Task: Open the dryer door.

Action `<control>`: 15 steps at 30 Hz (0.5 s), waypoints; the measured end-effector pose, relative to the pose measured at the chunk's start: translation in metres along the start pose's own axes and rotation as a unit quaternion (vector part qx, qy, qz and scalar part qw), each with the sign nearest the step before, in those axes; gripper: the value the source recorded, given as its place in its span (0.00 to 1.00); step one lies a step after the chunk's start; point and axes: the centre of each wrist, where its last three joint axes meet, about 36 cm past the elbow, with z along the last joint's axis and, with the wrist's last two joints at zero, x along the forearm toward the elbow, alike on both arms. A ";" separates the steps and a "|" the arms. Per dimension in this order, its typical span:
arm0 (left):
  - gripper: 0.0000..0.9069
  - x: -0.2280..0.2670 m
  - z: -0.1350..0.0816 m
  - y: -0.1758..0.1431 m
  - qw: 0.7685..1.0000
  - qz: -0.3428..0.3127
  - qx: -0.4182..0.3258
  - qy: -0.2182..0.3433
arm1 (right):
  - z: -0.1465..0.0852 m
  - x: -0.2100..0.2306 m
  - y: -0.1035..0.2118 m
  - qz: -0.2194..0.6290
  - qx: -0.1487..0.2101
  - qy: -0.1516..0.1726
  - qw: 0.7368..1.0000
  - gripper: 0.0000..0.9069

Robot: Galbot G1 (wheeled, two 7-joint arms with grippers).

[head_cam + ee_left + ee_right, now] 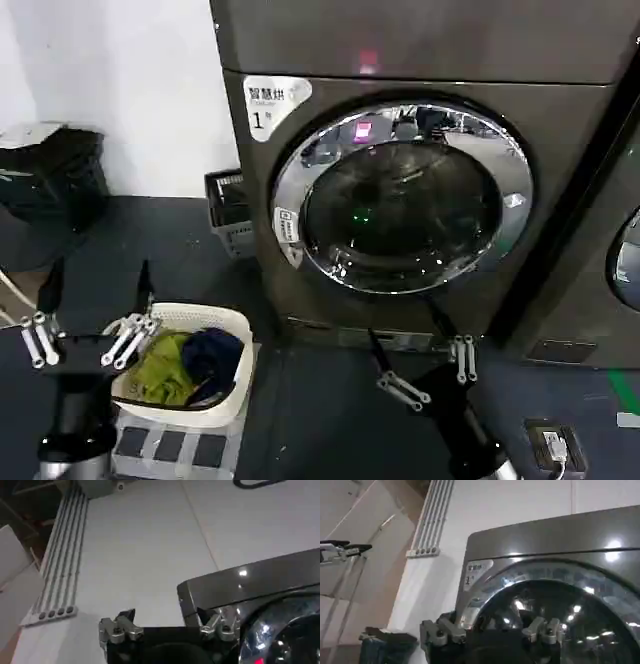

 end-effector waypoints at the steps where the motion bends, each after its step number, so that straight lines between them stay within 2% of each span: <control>1: 1.00 0.000 0.000 0.000 1.000 0.000 0.000 0.000 | 0.000 0.000 -0.001 -0.002 -0.004 0.003 1.000 1.00; 6: 1.00 -0.001 -0.001 -0.001 1.000 -0.006 0.003 0.006 | 0.007 -0.005 -0.021 -0.012 -0.024 0.044 0.999 1.00; 9: 1.00 0.001 -0.002 -0.004 1.000 -0.001 0.006 0.011 | 0.018 -0.013 -0.040 -0.027 -0.018 0.068 0.997 1.00; 15: 1.00 0.004 -0.002 -0.004 1.000 0.000 0.012 0.017 | 0.048 -0.041 -0.075 -0.083 -0.024 0.089 0.992 1.00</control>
